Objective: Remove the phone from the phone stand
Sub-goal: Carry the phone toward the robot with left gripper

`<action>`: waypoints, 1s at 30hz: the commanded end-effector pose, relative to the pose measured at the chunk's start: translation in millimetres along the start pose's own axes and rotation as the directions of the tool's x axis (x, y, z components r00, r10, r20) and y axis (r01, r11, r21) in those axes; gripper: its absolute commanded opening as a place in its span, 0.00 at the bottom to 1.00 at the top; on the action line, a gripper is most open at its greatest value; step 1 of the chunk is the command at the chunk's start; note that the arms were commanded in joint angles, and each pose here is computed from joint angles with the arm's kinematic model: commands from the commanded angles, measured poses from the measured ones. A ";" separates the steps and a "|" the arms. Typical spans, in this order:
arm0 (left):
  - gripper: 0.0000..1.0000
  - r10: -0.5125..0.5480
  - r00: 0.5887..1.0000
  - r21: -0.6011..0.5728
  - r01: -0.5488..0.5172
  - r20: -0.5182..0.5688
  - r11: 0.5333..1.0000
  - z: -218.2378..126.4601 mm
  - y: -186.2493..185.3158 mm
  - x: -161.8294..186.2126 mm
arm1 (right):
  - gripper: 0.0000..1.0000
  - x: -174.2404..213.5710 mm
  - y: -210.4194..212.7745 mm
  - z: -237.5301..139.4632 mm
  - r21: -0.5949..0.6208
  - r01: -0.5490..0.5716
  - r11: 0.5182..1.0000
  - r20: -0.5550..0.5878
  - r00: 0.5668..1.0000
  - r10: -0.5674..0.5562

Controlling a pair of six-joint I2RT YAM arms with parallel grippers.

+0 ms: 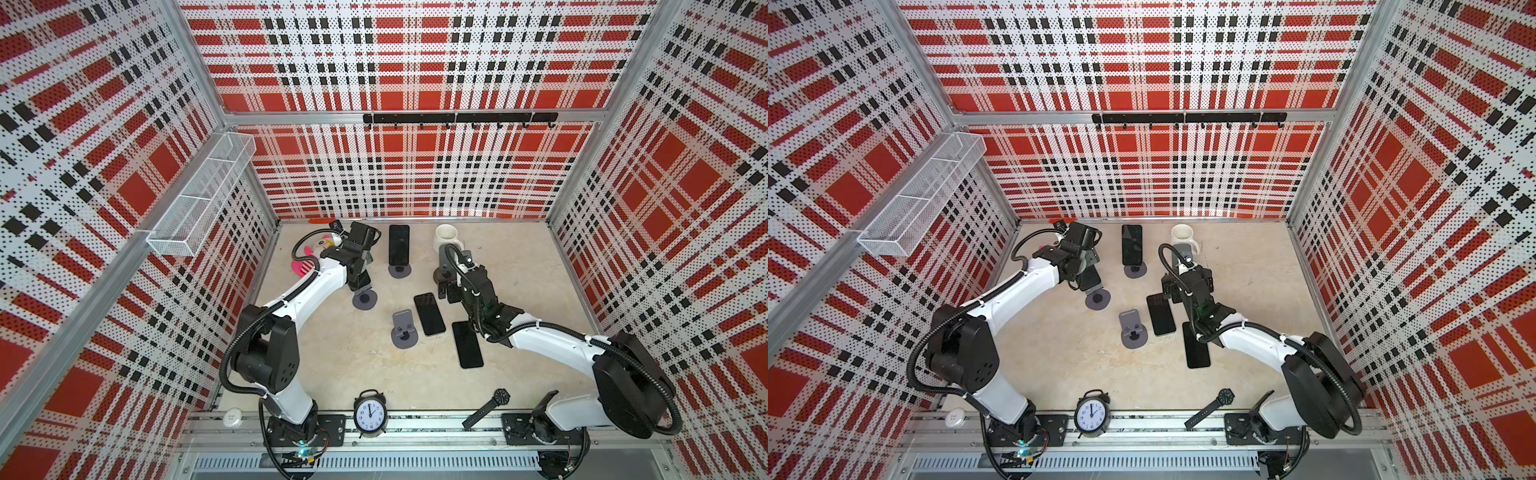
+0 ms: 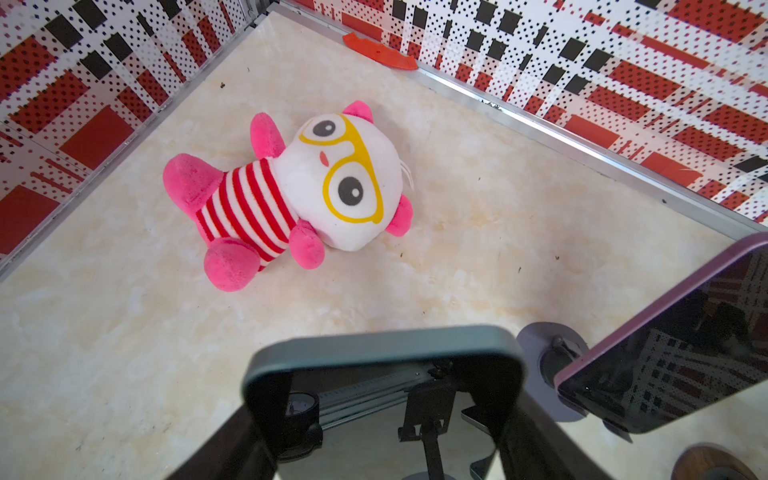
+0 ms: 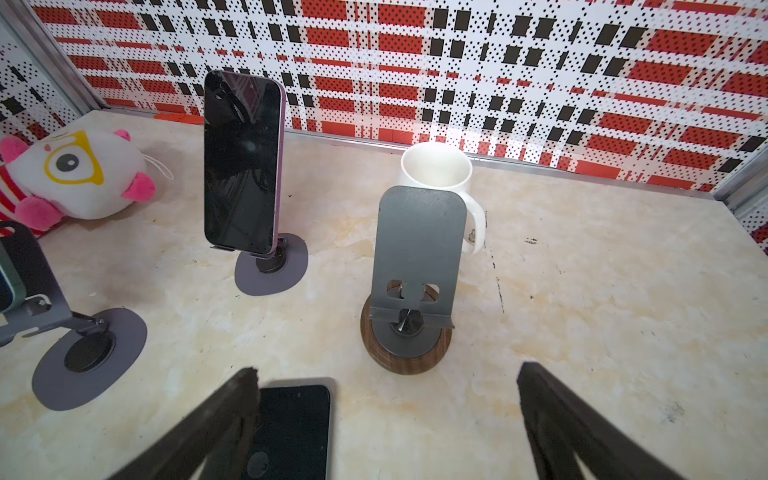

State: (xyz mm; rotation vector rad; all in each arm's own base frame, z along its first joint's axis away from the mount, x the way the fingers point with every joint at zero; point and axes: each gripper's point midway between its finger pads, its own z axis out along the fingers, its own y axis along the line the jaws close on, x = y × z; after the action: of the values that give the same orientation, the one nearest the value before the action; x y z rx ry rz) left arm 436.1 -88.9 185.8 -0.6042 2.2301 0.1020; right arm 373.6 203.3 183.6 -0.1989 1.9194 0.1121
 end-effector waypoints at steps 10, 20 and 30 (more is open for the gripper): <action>0.71 0.094 0.994 0.117 -0.101 0.058 0.988 -57.2 -8.5 -10.8 | 1.00 -3.1 -8.1 -3.2 0.027 -0.014 1.000 0.036 0.999 0.013; 0.69 0.149 0.989 0.187 -0.143 -0.019 0.972 -68.5 1.5 25.4 | 1.00 -3.7 -8.9 -4.6 0.025 -0.013 1.000 0.041 0.999 0.012; 0.69 0.230 0.965 0.199 -0.203 -0.125 0.959 -69.5 22.7 82.7 | 1.00 -6.8 -9.7 -7.8 0.023 -0.019 1.000 0.053 0.998 0.018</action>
State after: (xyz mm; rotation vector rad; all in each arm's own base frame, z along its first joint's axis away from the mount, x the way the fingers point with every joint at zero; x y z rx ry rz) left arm 340.5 -117.8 162.9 -0.2855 2.4202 -0.0085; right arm 370.5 197.2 180.5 -0.1838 1.9081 0.0992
